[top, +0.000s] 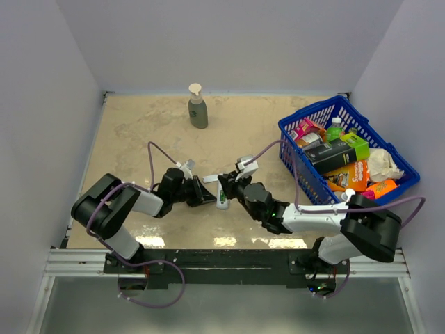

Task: Unload the batteries from the remote control

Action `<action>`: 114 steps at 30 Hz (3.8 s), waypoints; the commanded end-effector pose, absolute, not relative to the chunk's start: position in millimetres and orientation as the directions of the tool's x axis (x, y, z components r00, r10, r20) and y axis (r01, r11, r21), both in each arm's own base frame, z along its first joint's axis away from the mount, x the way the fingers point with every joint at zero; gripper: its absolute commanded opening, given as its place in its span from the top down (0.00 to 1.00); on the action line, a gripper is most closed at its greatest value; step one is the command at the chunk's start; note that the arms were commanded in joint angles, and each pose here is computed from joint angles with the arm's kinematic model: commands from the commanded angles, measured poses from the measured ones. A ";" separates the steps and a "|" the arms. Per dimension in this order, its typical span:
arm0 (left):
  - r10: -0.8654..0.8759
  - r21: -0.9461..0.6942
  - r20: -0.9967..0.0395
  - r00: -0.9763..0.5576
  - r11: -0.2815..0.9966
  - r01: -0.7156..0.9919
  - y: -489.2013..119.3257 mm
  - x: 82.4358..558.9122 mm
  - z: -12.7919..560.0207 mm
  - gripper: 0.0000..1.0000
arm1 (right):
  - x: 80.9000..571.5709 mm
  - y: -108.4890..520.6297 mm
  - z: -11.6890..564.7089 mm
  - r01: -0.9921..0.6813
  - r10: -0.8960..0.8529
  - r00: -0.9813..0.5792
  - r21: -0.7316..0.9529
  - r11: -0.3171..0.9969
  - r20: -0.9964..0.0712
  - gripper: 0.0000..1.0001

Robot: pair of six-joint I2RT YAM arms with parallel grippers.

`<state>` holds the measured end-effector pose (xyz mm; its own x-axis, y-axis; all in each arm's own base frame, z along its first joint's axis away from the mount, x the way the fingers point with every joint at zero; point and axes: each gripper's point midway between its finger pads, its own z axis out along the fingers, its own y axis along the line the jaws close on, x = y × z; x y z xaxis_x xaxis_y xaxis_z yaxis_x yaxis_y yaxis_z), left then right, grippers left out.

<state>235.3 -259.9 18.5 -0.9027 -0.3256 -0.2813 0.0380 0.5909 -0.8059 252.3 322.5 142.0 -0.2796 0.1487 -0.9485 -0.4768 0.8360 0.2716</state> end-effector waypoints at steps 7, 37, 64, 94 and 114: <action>-0.287 -0.816 -0.281 -0.916 0.574 0.071 -272.8 224.6 17.4 0.81 | 188.5 285.7 14.7 -0.469 -0.106 -0.583 0.227 0.853 -0.806 1.00; -0.273 -0.762 -0.282 -0.920 0.646 0.042 -272.3 216.3 1.9 0.81 | 205.3 213.1 19.4 -0.167 0.304 -0.575 0.472 0.865 -0.760 1.00; -0.254 -0.749 -0.320 -0.913 0.658 0.079 -281.3 222.8 22.0 0.78 | 208.4 271.1 94.4 -0.393 0.328 -0.546 0.581 0.713 -0.771 1.00; -0.243 -0.633 -0.402 -0.883 0.770 0.076 -269.6 246.4 40.1 0.75 | 228.4 299.9 126.9 -0.451 0.173 -0.538 0.454 0.768 -0.825 1.00; -0.268 -0.582 -0.448 -0.853 0.812 0.051 -238.0 255.4 73.7 0.69 | 230.8 300.6 133.2 -0.453 0.134 -0.541 0.422 0.786 -0.831 1.00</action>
<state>245.1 -245.9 43.8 -0.8775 -0.2574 -0.4046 0.0223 0.8209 -0.5706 244.1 287.0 136.7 -0.4857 0.1816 -0.8551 -0.4120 0.8151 0.4072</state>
